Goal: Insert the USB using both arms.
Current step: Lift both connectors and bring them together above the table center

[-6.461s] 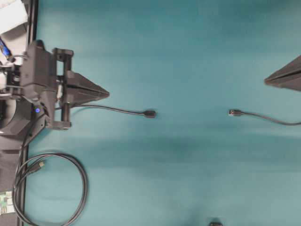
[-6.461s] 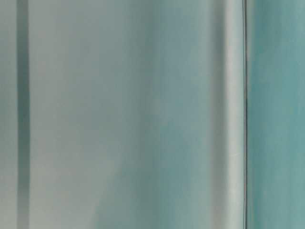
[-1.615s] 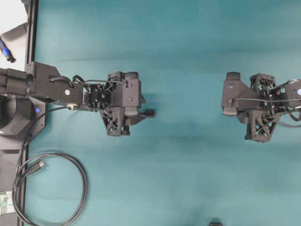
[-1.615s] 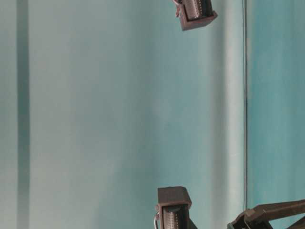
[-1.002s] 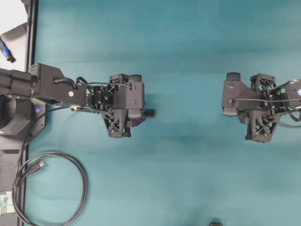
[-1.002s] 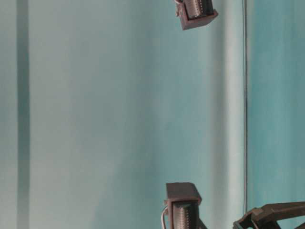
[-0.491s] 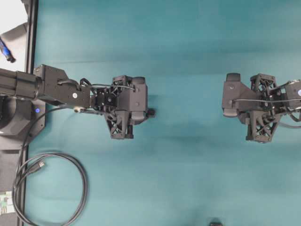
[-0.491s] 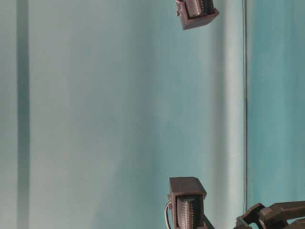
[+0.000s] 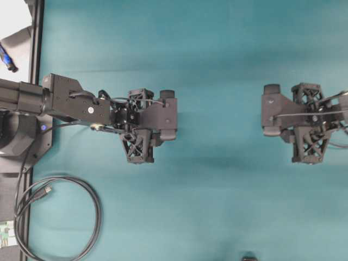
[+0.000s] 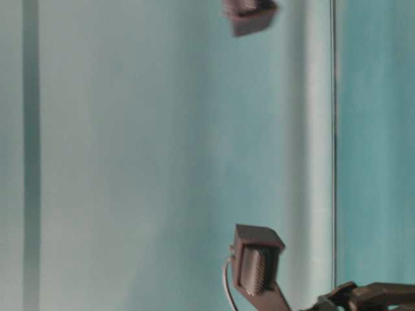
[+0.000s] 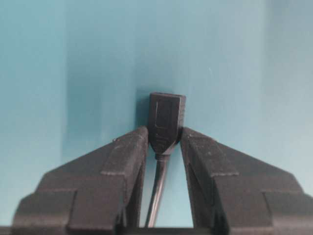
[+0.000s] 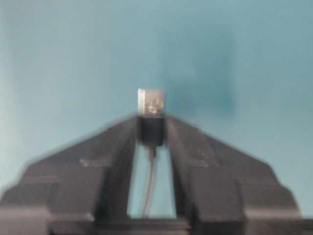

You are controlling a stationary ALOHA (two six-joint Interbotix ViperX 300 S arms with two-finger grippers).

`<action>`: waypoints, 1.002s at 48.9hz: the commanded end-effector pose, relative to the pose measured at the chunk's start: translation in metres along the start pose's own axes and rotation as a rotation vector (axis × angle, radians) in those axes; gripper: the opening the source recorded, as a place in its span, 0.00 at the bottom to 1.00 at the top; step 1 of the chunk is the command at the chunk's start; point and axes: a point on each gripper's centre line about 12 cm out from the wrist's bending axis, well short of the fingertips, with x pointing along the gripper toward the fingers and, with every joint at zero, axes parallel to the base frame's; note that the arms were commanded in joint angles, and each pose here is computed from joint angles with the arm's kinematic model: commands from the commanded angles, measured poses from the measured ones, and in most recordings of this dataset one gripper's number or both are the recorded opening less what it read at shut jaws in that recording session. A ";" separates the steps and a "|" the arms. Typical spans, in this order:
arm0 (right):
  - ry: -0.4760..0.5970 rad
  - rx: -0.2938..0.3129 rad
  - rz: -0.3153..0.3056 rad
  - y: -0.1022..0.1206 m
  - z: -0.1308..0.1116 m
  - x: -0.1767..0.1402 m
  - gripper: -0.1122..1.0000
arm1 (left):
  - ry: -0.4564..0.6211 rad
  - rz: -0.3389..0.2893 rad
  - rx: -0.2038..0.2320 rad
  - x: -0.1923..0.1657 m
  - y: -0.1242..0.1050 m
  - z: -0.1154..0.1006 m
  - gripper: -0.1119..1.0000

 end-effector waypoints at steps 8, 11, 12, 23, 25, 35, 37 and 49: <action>-0.054 -0.012 -0.016 -0.002 0.014 -0.038 0.30 | -0.100 -0.050 -0.110 -0.044 -0.005 0.030 0.32; -0.061 -0.019 -0.021 -0.003 0.015 -0.041 0.30 | -0.117 -0.073 -0.168 -0.051 -0.004 0.031 0.32; -0.065 -0.021 -0.023 -0.003 0.015 -0.043 0.30 | -0.126 -0.083 -0.188 -0.054 -0.004 0.031 0.32; -0.088 -0.075 -0.069 -0.007 0.022 -0.054 0.30 | -0.167 -0.178 -0.354 -0.089 -0.003 0.031 0.32; -0.090 -0.093 -0.084 -0.008 0.025 -0.056 0.30 | -0.166 -0.197 -0.370 -0.096 -0.002 0.031 0.32; -0.100 -0.177 -0.196 -0.007 0.038 -0.071 0.30 | -0.210 -0.341 -0.454 -0.126 0.006 0.039 0.32; -0.101 -0.191 -0.219 -0.005 0.039 -0.073 0.30 | -0.219 -0.386 -0.471 -0.131 0.008 0.041 0.32; -0.123 -0.250 -0.381 0.011 0.041 -0.090 0.30 | -0.209 -0.735 -0.551 -0.131 0.020 0.043 0.32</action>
